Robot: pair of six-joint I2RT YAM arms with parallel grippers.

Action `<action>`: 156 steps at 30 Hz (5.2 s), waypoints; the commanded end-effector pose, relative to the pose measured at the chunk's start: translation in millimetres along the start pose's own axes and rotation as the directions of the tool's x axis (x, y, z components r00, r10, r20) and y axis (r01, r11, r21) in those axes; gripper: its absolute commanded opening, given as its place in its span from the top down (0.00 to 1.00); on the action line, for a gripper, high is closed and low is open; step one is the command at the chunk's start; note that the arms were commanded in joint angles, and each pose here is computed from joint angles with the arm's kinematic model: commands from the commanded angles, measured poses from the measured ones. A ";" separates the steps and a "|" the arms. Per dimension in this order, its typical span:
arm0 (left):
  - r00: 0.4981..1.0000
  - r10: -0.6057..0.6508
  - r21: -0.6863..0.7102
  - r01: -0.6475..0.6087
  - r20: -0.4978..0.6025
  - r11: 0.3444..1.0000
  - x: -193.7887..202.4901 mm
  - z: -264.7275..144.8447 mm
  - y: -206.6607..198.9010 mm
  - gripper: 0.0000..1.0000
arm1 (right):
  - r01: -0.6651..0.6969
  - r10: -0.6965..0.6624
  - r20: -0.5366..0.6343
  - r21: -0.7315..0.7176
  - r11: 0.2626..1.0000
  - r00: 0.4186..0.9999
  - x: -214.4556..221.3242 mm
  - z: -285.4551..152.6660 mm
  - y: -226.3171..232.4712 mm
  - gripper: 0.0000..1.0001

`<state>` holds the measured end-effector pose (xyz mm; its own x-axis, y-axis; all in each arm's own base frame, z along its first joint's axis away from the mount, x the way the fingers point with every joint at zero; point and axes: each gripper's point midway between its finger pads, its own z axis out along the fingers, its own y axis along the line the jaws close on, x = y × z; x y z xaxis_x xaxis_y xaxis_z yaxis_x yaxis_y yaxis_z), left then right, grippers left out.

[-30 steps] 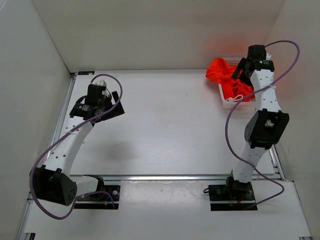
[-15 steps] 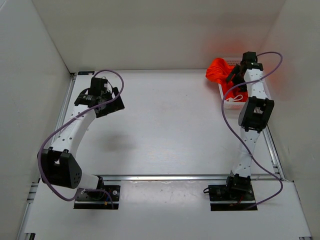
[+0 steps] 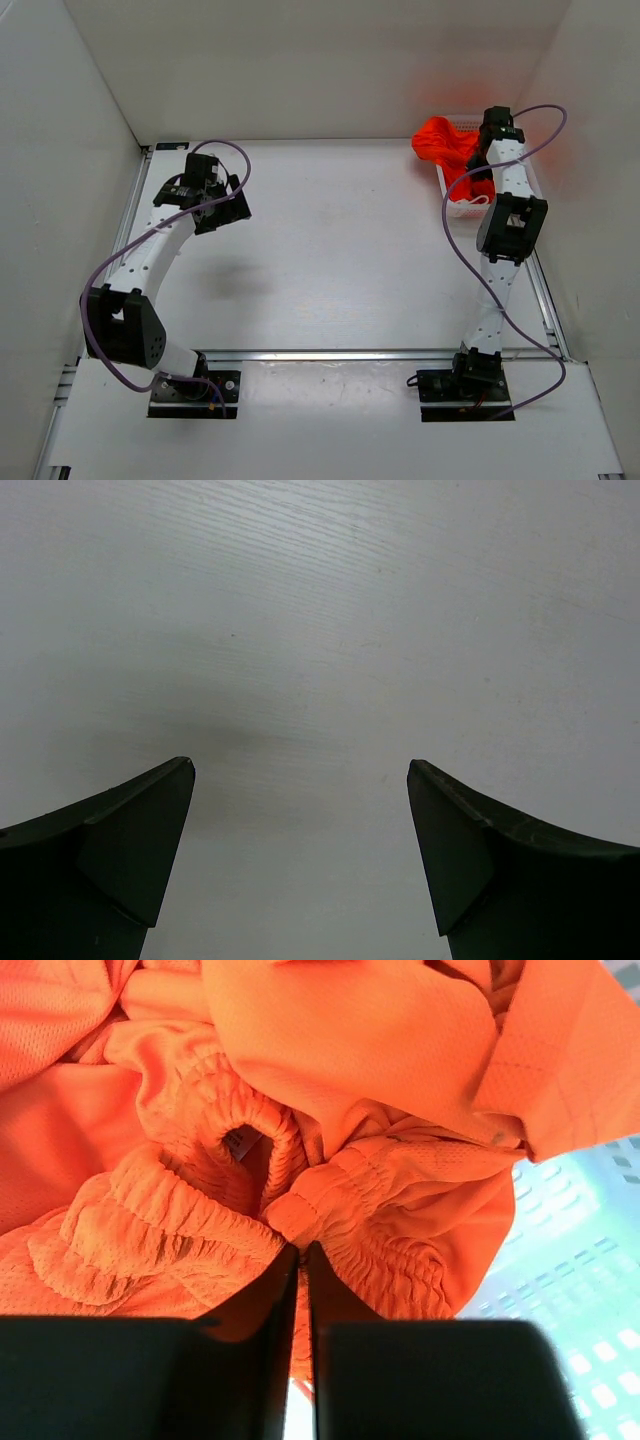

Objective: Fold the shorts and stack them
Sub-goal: Grab the shorts from the pile, then move the shorts to the center of the board, then flatten the shorts out

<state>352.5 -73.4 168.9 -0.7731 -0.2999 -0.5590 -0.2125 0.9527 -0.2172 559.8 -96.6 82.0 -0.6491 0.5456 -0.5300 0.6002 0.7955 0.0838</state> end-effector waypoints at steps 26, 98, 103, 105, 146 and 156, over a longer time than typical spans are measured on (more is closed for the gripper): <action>0.964 -0.117 0.111 0.093 0.238 0.989 -52.5 -91.7 19.7 0.01 | 0.610 0.116 0.651 -0.749 0.261 0.750 -9.4 -581.2 138.4 1.00; 0.947 -0.049 0.217 0.123 -0.319 0.968 124.0 31.8 -71.4 0.90 | 0.370 -0.454 -0.104 -0.433 0.822 0.885 323.9 -267.0 100.0 1.00; 0.991 -0.091 0.286 0.114 -0.093 0.951 -7.7 -16.4 -77.4 0.90 | 0.383 -0.371 0.128 -0.499 0.777 0.920 209.4 -313.0 136.5 1.00; 0.994 -0.095 0.259 0.106 -0.056 0.960 -33.0 -34.7 -72.2 0.90 | 0.381 -0.303 0.230 -0.545 0.747 0.925 162.4 -347.8 148.9 1.00; 0.971 -0.232 0.137 0.223 0.051 0.965 -116.9 -38.5 23.9 0.00 | 0.746 -0.803 0.117 -0.466 0.475 0.584 363.7 -282.9 169.8 0.07; 0.943 -0.200 0.186 0.254 -0.266 0.949 35.5 20.8 -11.5 0.12 | 0.848 -0.893 0.066 -0.354 0.396 0.445 422.8 -257.9 93.3 0.06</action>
<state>342.8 -67.2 166.8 -0.8049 -0.4776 -0.3522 -0.2986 0.8389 -0.4551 220.5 275.6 85.0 -0.8163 -0.4692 -0.3370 -0.4762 0.8768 -0.0672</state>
